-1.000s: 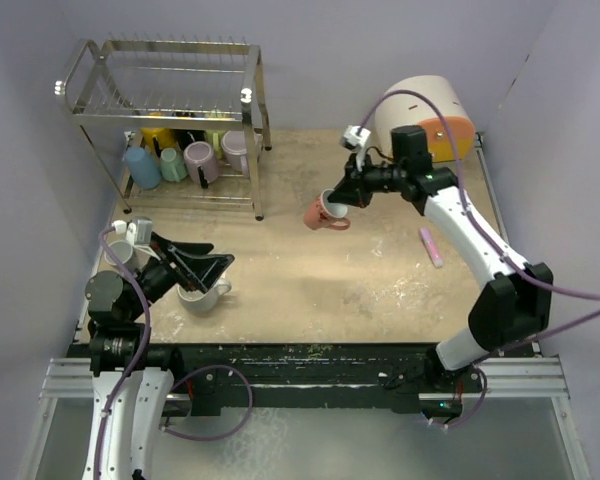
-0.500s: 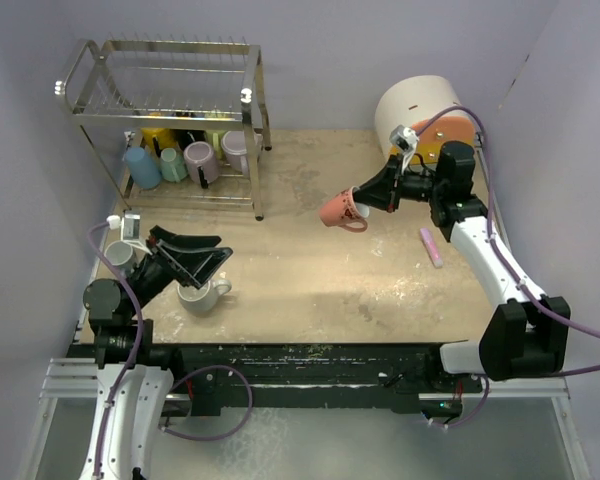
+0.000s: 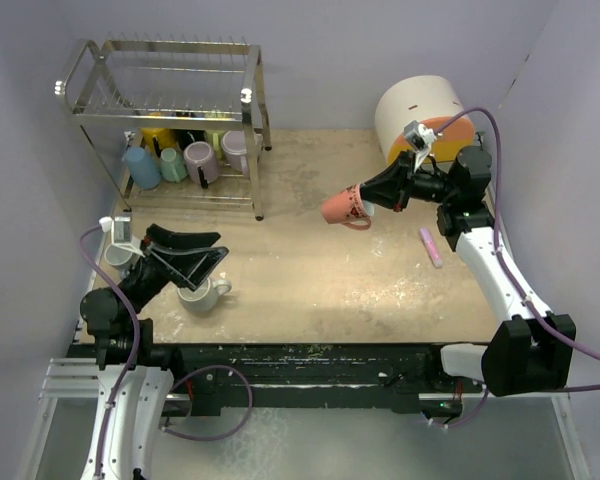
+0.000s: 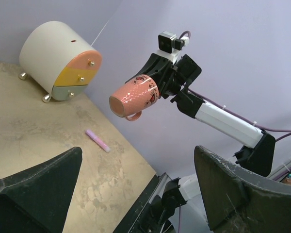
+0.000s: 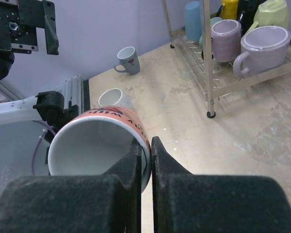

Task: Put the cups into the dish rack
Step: Pick up the cup at the center of the board.

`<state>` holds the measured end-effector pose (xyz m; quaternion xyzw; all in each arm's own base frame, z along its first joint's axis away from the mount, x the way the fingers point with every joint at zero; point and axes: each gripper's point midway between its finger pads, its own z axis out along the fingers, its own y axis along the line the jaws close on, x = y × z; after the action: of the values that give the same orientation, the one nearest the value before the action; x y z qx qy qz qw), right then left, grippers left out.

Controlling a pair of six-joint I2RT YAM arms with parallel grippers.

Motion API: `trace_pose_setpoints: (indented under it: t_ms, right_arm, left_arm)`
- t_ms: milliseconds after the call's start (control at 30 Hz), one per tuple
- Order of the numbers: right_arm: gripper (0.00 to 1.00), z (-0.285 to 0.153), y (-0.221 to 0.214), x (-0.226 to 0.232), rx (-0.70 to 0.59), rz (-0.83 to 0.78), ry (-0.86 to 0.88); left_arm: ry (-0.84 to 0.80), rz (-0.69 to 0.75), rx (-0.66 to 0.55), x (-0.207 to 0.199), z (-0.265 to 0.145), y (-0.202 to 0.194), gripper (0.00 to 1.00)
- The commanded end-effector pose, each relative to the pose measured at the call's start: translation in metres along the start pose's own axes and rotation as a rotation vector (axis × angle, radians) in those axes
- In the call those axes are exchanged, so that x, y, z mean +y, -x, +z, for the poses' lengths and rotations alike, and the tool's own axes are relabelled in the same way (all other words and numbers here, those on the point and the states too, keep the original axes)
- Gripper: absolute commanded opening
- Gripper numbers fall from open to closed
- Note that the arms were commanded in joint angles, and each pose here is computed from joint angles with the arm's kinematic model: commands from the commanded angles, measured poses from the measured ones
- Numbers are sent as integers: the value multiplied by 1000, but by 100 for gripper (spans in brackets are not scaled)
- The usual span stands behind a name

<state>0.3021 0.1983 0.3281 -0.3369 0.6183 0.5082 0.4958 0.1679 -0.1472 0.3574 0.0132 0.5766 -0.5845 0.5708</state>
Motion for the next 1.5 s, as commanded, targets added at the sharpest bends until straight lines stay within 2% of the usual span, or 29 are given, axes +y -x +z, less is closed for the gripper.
trace_pose_setpoints:
  t_ms: [0, 367, 467, 600, 767, 833, 1000, 1233, 1467]
  right_arm:
    - [0, -4, 21, 16, -40, -65, 36]
    - [0, -4, 26, 17, -64, -38, 44]
    - [0, -4, 16, 13, -62, 8, 38]
    - [0, -4, 16, 13, -71, 37, 36]
    - [0, -5, 24, 18, -81, 92, 48]
    - [0, -5, 31, 23, -93, 117, 62]
    - [0, -5, 60, 37, -126, 214, 114]
    - [0, -5, 91, 50, -197, 327, 164]
    - [0, -7, 99, 53, -254, 379, 167]
  left_arm:
    - [-43, 20, -31, -12, 2, 9, 99]
    - [-75, -6, -37, -10, 10, 9, 99]
    - [-94, -20, -17, -9, 21, 0, 100]
    - [-144, -40, 59, -13, 52, -32, 99]
    - [-260, 16, 115, -54, 99, -84, 99]
    - [-291, 12, 108, -64, 118, -94, 99]
    - [-346, -107, 20, -71, 148, -99, 99]
    - [-370, -179, -93, -88, 171, -96, 99]
    - [-348, -239, -165, -97, 190, -94, 96]
